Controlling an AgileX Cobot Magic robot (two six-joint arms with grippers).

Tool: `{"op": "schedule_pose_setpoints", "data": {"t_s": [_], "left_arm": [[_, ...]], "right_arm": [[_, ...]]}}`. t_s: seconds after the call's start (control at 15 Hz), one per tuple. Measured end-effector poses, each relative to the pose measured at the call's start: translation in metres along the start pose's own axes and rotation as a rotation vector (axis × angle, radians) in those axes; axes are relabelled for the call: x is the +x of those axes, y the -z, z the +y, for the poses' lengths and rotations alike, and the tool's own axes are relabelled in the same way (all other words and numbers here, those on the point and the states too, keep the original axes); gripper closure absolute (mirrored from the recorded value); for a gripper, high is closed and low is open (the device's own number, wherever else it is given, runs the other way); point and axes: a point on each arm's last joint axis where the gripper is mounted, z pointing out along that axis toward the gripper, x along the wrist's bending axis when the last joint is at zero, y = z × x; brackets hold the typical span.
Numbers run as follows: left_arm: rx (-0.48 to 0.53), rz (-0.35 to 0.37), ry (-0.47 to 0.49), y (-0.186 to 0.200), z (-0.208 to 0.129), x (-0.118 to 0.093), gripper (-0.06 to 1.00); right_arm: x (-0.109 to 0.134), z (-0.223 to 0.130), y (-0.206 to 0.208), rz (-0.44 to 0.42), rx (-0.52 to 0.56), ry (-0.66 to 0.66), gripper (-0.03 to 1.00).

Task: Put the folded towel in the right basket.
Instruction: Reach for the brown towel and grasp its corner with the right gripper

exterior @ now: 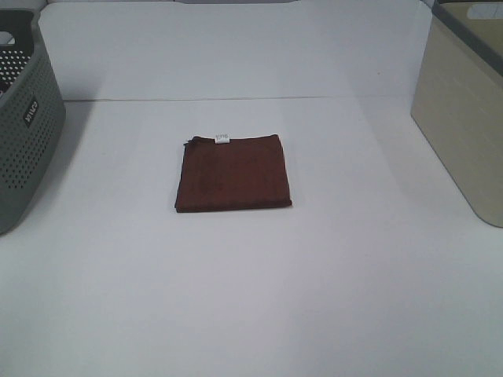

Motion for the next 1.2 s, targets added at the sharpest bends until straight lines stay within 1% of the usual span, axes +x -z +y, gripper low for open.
{"op": "schedule_pose_setpoints", "data": {"t_s": [0.33, 0.47, 0.53, 0.67, 0.73, 0.93, 1.13, 1.2], "left_arm": [[0.0, 0.0, 0.0, 0.0, 0.0, 0.0, 0.94], [0.0, 0.0, 0.0, 0.0, 0.0, 0.0, 0.94], [0.0, 0.0, 0.0, 0.0, 0.0, 0.0, 0.94], [0.0, 0.0, 0.0, 0.0, 0.0, 0.0, 0.94], [0.0, 0.0, 0.0, 0.0, 0.0, 0.0, 0.94], [0.0, 0.0, 0.0, 0.0, 0.0, 0.0, 0.94], [0.0, 0.0, 0.0, 0.0, 0.0, 0.0, 0.94], [0.0, 0.0, 0.0, 0.0, 0.0, 0.0, 0.94]], "right_arm": [[0.001, 0.0, 0.0, 0.006, -0.004, -0.003, -0.01], [-0.001, 0.011, 0.0, 0.001, -0.018, -0.003, -0.01], [-0.002, 0.023, -0.001, -0.001, -0.02, -0.005, -0.01], [-0.005, 0.05, -0.01, 0.005, 0.039, -0.013, 0.0], [-0.008, 0.08, -0.021, 0.019, 0.107, -0.024, 0.0], [-0.008, 0.128, -0.047, 0.086, 0.198, -0.077, 0.0], [-0.009, 0.169, -0.081, 0.144, 0.318, -0.115, 0.01], [-0.01, 0.175, -0.088, 0.151, 0.337, -0.118, 0.0]]}}
